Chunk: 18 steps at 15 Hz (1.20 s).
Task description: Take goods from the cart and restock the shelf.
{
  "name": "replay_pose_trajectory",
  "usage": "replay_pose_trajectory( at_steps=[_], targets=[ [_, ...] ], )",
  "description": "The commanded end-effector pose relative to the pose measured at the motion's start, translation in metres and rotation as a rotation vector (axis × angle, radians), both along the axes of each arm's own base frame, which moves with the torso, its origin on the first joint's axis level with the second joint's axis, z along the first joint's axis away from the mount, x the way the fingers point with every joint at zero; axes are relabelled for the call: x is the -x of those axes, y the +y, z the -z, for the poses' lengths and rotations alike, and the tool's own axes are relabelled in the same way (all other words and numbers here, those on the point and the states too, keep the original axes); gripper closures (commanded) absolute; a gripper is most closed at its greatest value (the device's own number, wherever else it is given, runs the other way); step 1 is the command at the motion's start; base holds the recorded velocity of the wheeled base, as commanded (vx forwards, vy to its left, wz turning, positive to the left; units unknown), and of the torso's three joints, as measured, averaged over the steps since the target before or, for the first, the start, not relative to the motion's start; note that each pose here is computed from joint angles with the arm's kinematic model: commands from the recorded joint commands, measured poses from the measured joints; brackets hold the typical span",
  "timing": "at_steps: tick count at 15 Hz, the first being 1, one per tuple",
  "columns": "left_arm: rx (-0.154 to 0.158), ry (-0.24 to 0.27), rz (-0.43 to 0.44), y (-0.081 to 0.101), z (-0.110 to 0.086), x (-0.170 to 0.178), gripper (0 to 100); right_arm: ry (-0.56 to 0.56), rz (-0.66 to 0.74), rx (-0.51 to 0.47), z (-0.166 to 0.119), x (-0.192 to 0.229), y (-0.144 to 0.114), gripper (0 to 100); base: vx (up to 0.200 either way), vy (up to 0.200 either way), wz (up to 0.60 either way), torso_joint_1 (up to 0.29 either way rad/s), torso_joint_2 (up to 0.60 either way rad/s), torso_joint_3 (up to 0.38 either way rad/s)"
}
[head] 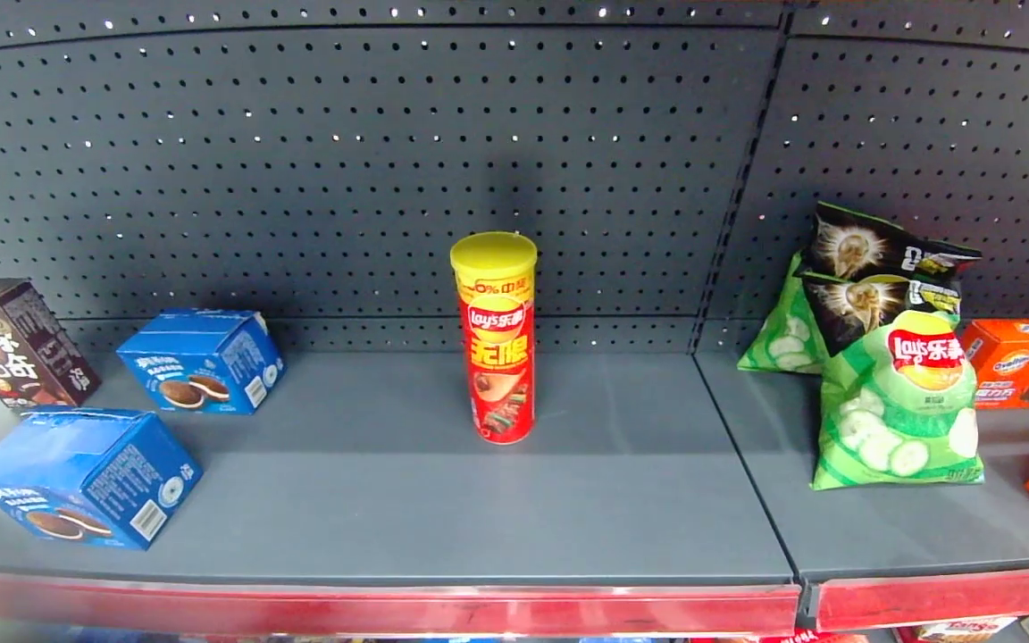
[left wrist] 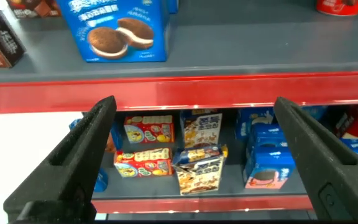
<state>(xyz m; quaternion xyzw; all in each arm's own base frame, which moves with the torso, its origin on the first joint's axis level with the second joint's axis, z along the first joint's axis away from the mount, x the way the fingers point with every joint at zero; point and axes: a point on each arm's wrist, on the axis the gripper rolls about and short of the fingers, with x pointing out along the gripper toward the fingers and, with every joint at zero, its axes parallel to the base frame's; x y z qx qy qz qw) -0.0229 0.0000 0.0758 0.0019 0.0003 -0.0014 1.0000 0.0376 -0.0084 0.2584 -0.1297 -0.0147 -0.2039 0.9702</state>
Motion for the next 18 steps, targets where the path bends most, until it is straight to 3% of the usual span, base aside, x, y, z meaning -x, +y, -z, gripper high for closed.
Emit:
replay_pose_trajectory(
  at_steps=[1,5,6,7,10,11,13,15,16,17,18],
  targets=[
    [-0.001,-0.001,-0.001,0.0,0.0,0.0,0,-0.018,-0.002,0.003,-0.003,0.004,0.0,100,0.0,0.0,0.0,0.0,0.0,0.0],
    [-0.022,0.001,0.005,0.0,0.0,0.0,0,-0.076,0.0,0.002,-0.015,0.015,0.0,100,0.0,0.0,0.0,0.0,0.0,0.0],
    [-0.082,-0.005,0.017,0.0,-0.001,0.0,0,-0.076,0.0,0.002,-0.015,0.015,0.0,100,0.0,0.0,0.0,0.0,0.0,0.0],
    [-0.105,-0.006,0.035,-0.001,-0.001,0.0,0,-0.085,0.0,0.001,-0.02,0.03,-0.001,100,0.0,0.0,0.0,0.0,0.0,0.0],
    [-0.08,0.01,0.041,-0.001,-0.003,-0.001,0,-0.078,0.015,0.001,-0.014,0.056,-0.001,100,0.0,0.0,0.0,0.0,0.0,0.0],
    [-0.058,-0.032,0.061,-0.001,-0.029,0.001,0,-0.091,0.029,0.001,-0.014,0.067,-0.001,100,0.0,0.0,0.0,0.0,0.0,0.0],
    [0.039,-0.054,0.178,-0.001,-0.107,-0.009,0,-0.072,0.055,-0.005,-0.017,0.084,0.001,100,0.0,0.0,0.0,0.0,0.0,0.0],
    [0.033,-0.034,0.302,-0.005,-0.157,-0.035,0,-0.063,0.079,-0.03,-0.018,0.099,0.003,100,0.0,0.0,0.0,0.0,0.0,0.0],
    [0.01,-0.016,0.388,-0.011,-0.179,-0.054,0,-0.057,0.087,-0.052,-0.015,0.107,0.004,100,0.0,0.0,0.0,0.0,0.0,0.0],
    [-0.025,0.054,0.518,-0.023,-0.195,-0.09,0,-0.036,0.099,-0.065,-0.005,0.119,0.006,100,0.0,0.0,0.0,0.0,0.0,0.0],
    [-0.046,0.111,0.569,-0.031,-0.195,-0.113,0,-0.035,0.099,-0.065,0.002,0.127,0.006,100,0.0,0.0,0.0,0.0,0.0,0.0]
  ],
)
